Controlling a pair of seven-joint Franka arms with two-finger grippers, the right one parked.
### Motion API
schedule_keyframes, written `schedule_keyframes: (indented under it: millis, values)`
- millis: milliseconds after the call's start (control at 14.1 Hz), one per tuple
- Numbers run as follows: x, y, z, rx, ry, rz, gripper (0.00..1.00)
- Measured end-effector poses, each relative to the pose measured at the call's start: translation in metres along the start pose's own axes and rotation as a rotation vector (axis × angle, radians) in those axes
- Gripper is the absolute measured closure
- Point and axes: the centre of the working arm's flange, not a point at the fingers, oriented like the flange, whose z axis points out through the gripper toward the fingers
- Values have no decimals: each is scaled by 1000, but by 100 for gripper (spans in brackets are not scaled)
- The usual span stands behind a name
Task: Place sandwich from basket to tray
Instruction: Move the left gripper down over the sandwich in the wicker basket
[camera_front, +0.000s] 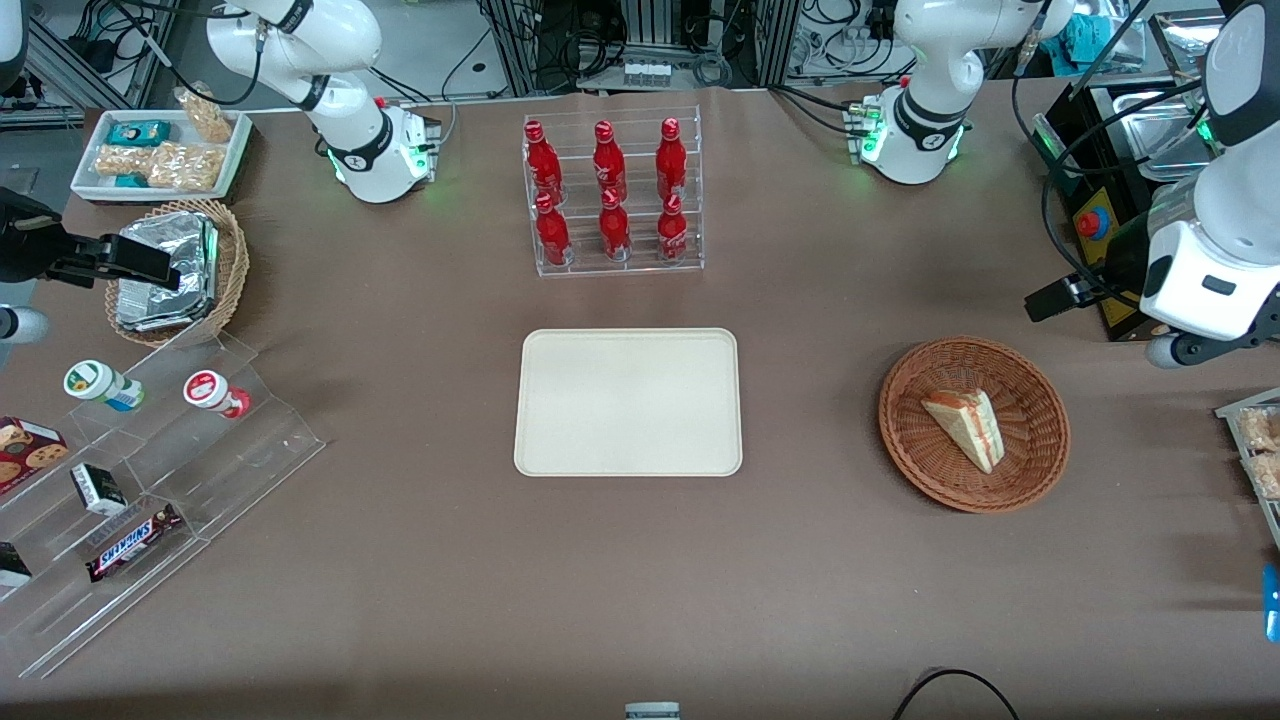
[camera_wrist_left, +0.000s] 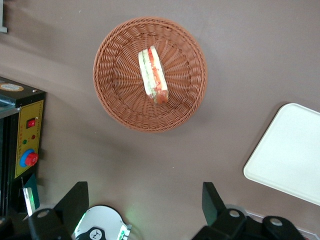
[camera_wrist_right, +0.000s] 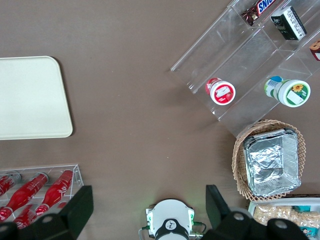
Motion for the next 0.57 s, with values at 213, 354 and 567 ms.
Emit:
schedule_keyframes:
  millis: [213, 354, 567]
  values:
    - [3, -4, 13, 19, -40, -8, 0]
    - [8, -3, 32, 42, -91, -18, 0]
    - [26, -1, 73, 57, -129, -39, 0]
